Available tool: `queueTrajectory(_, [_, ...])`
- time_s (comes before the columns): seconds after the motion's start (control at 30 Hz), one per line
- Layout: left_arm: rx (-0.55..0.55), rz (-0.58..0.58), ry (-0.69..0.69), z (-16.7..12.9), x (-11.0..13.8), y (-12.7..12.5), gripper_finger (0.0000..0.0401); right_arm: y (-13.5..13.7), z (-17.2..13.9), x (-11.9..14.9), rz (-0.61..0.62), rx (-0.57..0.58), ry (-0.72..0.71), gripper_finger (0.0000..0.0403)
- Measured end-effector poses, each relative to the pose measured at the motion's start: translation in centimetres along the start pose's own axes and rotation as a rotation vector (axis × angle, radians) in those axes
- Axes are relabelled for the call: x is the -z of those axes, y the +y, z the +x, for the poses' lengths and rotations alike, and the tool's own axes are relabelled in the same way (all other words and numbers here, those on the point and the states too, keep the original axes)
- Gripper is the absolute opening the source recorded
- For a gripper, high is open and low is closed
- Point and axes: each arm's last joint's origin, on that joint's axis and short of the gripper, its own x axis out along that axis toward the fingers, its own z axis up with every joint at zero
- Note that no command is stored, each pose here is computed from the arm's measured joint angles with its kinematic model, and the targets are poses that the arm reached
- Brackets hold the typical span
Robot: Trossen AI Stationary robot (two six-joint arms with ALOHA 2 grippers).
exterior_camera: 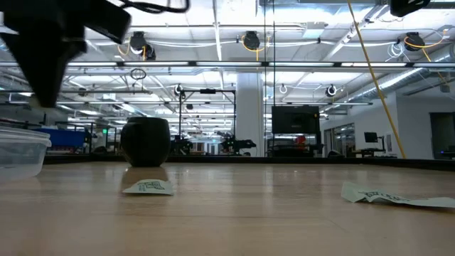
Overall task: Pick and place Stevia / Truvia into bins
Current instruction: Put the Stevia packet into the top left transparent container, then put the right Stevia packet into the bottom right transparent container
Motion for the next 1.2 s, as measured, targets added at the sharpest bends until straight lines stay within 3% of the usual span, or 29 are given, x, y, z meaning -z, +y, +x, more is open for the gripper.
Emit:
queueTrajectory(0.4, [0.023,-0.077,-0.084,-0.1,4.5,-3.1,0.0021,0.0,0.0,-0.1,0.005,0.001,-0.014,0.0091])
queueTrajectory(0.5, [0.02,-0.111,-0.094,-0.1,4.5,-3.1,0.0048,0.0,0.0,-0.2,0.007,0.001,-0.017,0.0091])
queueTrajectory(0.83, [0.01,-0.109,-0.156,0.0,3.8,-3.0,0.0205,0.0,0.0,0.2,0.0,-0.004,0.016,0.0091])
queueTrajectory(1.03, [0.038,-0.037,-0.35,-0.3,2.5,-3.6,0.0231,0.1,0.7,1.3,-0.052,-0.008,0.137,0.0091])
queueTrajectory(1.2, [0.078,0.038,-0.57,-0.9,0.5,-4.5,0.0232,0.4,3.5,1.5,-0.099,-0.032,0.254,0.0091])
